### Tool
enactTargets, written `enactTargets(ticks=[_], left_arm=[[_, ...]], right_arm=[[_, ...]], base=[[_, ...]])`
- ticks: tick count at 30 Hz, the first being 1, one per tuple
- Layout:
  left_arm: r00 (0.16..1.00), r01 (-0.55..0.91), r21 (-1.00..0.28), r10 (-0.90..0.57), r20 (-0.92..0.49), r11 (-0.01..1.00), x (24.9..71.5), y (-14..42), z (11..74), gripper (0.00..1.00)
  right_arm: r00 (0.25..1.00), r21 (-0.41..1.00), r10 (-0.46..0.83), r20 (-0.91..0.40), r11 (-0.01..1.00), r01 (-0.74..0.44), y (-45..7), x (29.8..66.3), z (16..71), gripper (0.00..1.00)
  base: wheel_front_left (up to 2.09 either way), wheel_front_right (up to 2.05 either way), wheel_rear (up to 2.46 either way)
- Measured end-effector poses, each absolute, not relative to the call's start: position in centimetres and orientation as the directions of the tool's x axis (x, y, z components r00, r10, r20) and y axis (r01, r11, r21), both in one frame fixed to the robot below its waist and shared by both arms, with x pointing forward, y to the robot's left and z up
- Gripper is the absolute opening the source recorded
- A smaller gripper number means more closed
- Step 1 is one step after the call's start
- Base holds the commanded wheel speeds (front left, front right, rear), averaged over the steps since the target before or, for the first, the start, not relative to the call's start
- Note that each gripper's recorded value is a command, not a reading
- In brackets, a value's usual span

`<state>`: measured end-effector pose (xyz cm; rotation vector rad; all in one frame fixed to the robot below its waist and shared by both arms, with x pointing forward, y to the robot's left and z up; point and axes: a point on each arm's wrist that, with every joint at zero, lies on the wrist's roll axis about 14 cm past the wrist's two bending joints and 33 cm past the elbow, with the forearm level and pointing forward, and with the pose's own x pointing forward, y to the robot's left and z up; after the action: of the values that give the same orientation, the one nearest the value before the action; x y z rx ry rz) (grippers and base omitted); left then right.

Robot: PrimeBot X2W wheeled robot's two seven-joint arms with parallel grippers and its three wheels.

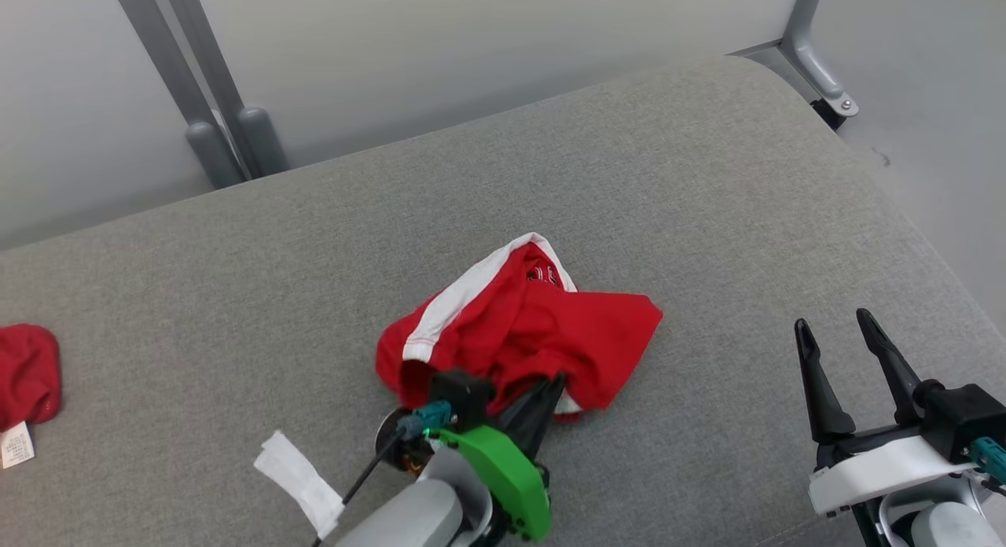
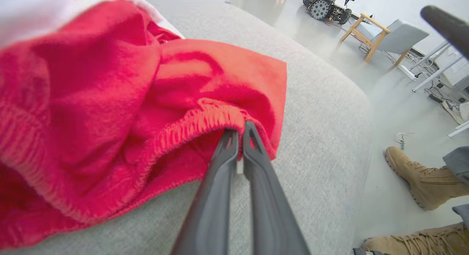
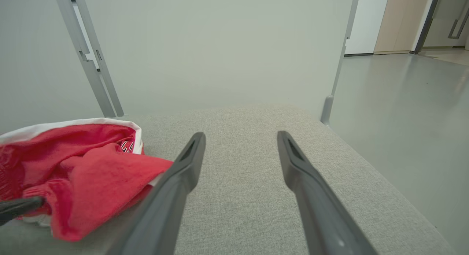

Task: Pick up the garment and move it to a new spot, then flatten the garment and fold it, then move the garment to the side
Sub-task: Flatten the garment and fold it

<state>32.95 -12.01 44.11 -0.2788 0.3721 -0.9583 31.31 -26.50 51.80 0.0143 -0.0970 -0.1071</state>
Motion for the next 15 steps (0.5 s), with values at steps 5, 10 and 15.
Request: enactTargets(ticks=[5,10,15], left_arm=[[0.532,0.769,-0.448,-0.845,0.053,0.456,35.2,-14.2,52.5,0.0],[0.508,0.81,-0.448,-0.835,0.21,0.379,35.9,-15.2,59.6,0.0],[0.507,0.808,-0.484,-0.816,0.279,0.336,36.4,-15.0,64.0,0.0]], right_arm=[[0.99,0.023,-0.098,0.103,0.995,0.097,-26.3,31.6,52.0,1.0],[0.99,0.025,-0.087,0.115,0.996,0.085,-26.0,31.7,52.3,1.0],[0.988,0.024,-0.087,0.125,0.996,0.084,-26.1,31.6,52.6,1.0]], base=[[0.0,0.0,0.0],[0.0,0.0,0.0],[0.0,0.0,0.0]])
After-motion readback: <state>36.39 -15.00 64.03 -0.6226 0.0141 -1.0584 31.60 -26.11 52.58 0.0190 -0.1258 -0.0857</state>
